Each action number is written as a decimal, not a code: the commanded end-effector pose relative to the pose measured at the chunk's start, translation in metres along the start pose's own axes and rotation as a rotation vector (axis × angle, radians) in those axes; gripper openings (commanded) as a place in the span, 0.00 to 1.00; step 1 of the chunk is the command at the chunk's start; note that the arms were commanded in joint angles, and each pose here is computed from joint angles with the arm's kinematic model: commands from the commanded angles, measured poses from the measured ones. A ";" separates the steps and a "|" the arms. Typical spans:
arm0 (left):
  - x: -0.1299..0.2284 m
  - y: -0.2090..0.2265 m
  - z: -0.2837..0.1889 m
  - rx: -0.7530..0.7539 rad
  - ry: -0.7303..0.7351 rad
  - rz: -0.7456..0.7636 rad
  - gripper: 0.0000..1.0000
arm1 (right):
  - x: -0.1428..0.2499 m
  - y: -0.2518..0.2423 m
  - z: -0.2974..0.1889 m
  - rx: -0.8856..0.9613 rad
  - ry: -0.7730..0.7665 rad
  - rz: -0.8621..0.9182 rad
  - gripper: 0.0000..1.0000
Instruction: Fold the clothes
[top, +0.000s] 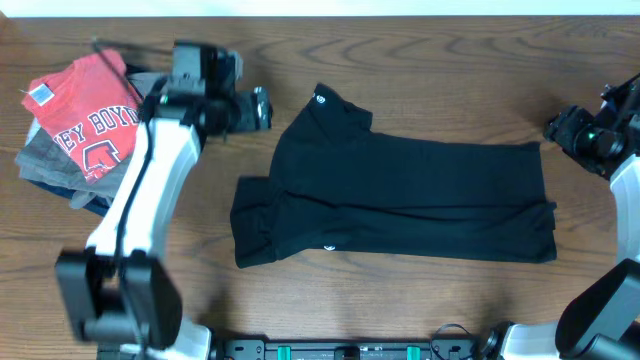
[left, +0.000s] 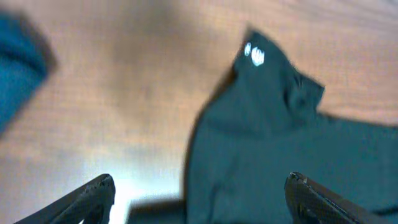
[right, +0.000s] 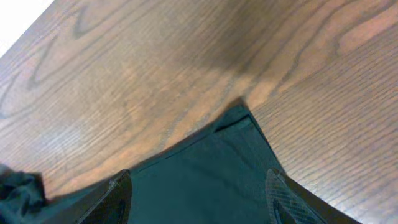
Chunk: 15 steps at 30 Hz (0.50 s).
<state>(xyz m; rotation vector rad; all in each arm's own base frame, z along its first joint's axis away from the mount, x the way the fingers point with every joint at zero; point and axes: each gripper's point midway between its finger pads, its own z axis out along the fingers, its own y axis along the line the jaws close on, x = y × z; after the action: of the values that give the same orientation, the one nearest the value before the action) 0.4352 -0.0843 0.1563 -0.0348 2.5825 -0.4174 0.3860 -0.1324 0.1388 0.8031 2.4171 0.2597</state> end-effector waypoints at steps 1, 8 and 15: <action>-0.023 0.000 0.021 0.013 -0.017 0.051 0.89 | 0.009 0.006 0.001 -0.006 0.032 -0.031 0.68; -0.043 -0.014 0.073 0.039 -0.021 0.091 0.89 | 0.017 0.000 0.001 0.022 0.063 -0.022 0.69; -0.038 -0.042 0.125 0.075 -0.008 0.177 0.89 | 0.022 -0.002 0.000 0.031 0.085 -0.016 0.69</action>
<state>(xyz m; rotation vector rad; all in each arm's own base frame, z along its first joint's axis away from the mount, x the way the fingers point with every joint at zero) 0.5197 -0.1394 0.0889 0.1439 2.5612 -0.4320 0.3698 -0.1269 0.1278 0.8376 2.4932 0.2607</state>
